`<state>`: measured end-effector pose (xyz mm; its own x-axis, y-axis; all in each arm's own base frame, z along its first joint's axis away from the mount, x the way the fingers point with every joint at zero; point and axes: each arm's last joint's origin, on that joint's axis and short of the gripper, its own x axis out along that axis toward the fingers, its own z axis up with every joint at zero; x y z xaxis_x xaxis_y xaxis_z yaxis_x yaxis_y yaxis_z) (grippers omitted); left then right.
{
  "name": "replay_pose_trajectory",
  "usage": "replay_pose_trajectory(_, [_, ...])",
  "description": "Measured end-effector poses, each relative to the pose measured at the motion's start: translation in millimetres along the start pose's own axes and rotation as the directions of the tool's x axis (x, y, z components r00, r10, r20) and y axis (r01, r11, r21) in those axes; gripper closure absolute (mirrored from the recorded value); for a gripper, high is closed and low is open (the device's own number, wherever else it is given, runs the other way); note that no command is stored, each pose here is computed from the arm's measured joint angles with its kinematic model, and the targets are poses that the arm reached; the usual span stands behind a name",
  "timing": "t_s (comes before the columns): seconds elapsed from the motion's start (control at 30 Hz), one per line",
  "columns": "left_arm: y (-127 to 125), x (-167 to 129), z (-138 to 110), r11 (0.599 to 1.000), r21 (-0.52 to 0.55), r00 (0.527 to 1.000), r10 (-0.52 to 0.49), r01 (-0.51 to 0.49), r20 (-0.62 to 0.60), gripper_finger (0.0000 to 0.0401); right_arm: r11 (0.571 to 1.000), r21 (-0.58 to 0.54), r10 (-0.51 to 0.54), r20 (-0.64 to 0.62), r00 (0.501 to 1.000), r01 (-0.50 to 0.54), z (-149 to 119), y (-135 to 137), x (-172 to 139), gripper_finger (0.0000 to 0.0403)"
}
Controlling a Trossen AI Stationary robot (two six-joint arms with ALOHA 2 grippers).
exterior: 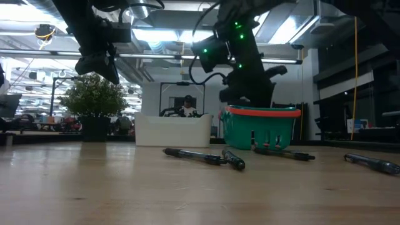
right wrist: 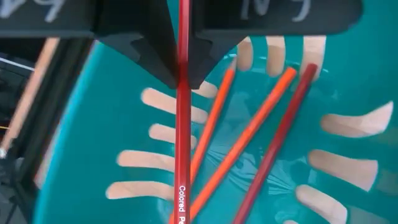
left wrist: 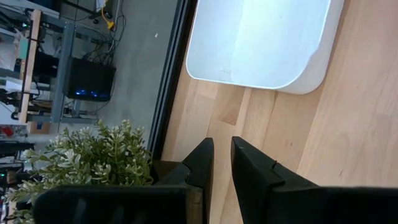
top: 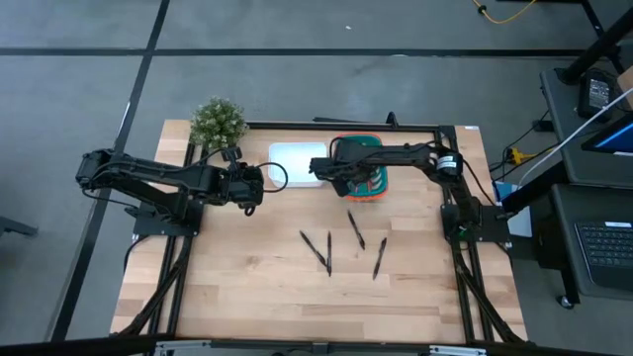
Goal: Sort pens & pencils
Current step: Put the red pencil into the blue bin, then put the right black ballpen into the white bin
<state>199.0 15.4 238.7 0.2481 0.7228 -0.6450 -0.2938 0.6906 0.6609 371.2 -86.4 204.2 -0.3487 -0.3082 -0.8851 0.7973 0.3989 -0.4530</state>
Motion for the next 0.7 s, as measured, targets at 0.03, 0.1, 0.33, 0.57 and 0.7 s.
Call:
replay_pose_trajectory(0.03, [0.0, 0.0, 0.0, 1.000, 0.000, 1.000, 0.000, 0.000, 0.000, 0.0351, 1.000, 0.003, 0.006, 0.004, 1.000, -0.006, 0.3, 1.2, 2.6, 0.0372])
replay_pose_trajectory(0.1, [0.0, 0.0, 0.0, 1.000, 0.000, 1.000, 0.000, 0.000, 0.000, 0.0351, 1.000, 0.008, 0.024, 0.016, 1.000, -0.025, 2.7, 3.3, 6.6, 0.0372])
replay_pose_trajectory(0.33, [0.0, 0.0, 0.0, 1.000, 0.000, 1.000, 0.000, 0.000, 0.000, 0.0351, 0.997, -0.021, 0.074, 0.042, 0.996, -0.073, 9.6, 6.9, 16.1, 0.0371])
replay_pose_trajectory(0.57, [0.0, 0.0, 0.0, 1.000, 0.000, 1.000, 0.000, 0.000, 0.000, 0.0351, 0.997, -0.051, 0.052, 0.054, 0.997, -0.050, 8.7, 6.3, 15.8, 0.0334])
replay_pose_trajectory(0.7, [0.0, 0.0, 0.0, 1.000, 0.000, 1.000, 0.000, 0.000, 0.000, 0.0351, 0.998, -0.044, 0.048, 0.055, 0.997, -0.046, 8.7, 6.0, 15.9, 0.0306])
